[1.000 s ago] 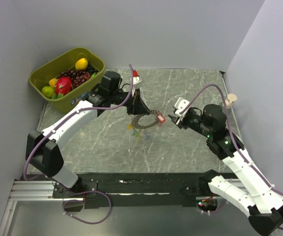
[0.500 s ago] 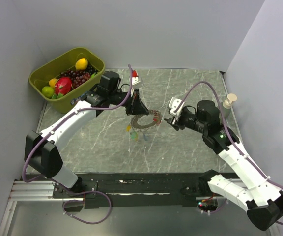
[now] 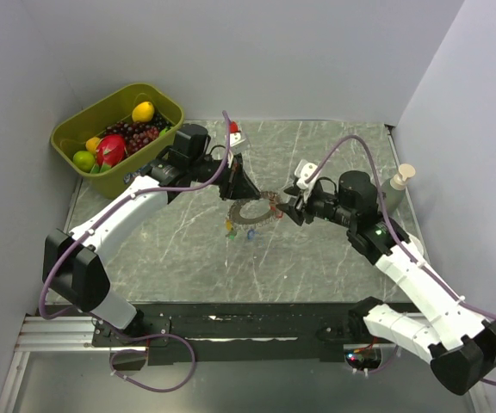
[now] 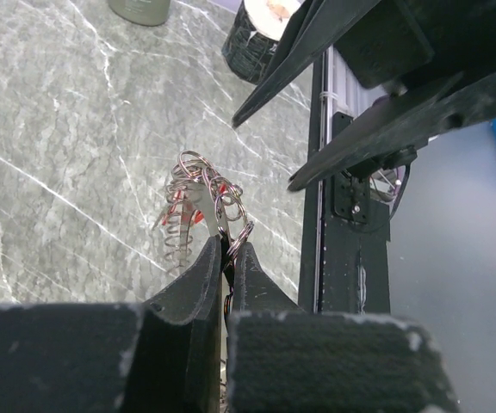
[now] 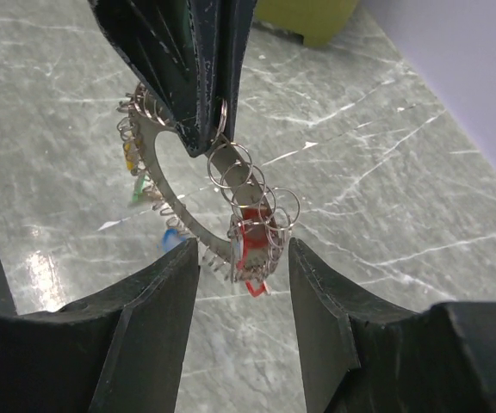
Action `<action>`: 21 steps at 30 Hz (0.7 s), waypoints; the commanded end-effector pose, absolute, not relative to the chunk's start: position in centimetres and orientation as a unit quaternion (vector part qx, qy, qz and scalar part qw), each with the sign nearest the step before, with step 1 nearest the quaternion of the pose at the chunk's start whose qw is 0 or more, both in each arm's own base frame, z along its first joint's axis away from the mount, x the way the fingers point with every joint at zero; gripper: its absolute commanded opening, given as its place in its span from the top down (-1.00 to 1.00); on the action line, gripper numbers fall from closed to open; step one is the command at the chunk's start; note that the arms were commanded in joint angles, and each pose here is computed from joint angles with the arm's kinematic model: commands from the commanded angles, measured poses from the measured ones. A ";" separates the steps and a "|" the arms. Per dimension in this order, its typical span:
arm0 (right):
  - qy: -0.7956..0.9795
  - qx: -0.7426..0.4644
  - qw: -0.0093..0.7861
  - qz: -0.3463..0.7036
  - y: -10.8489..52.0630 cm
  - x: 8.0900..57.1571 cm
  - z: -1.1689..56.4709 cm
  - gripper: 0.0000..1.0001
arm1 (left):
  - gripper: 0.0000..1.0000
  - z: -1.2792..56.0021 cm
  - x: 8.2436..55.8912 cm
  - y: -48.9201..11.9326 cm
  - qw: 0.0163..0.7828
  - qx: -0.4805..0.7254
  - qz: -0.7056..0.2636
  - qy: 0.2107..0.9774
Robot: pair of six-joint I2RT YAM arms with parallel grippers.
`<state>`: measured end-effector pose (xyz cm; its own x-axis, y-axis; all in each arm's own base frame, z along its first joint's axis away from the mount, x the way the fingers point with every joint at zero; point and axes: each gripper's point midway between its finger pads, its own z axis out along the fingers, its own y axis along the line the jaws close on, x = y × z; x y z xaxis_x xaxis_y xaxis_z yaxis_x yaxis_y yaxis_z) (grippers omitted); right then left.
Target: Remove the keys from the keyring
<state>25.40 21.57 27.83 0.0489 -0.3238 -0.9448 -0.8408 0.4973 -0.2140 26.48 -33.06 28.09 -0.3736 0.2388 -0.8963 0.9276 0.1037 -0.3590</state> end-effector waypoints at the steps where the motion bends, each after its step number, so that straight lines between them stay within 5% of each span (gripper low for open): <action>1: 0.654 -0.431 0.574 0.241 22.6 26.0 27.5 -0.06 | 0.98 31.7 27.0 -33.2 0.388 0.447 -0.504 0.628; 13: 0.668 -0.404 0.584 0.225 23.1 27.4 26.7 -0.05 | 0.98 31.4 27.2 -33.3 0.388 0.443 -0.506 0.631; 21: 0.671 -0.386 0.600 0.199 22.7 28.6 26.9 0.27 | 0.98 31.2 27.1 -33.2 0.387 0.442 -0.507 0.631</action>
<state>27.66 22.59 25.64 -0.0204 -0.3096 -0.9507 -0.7911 0.5865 -0.1740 27.08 -33.02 28.31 -0.3874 0.2232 -0.8945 0.9212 0.1314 -0.3662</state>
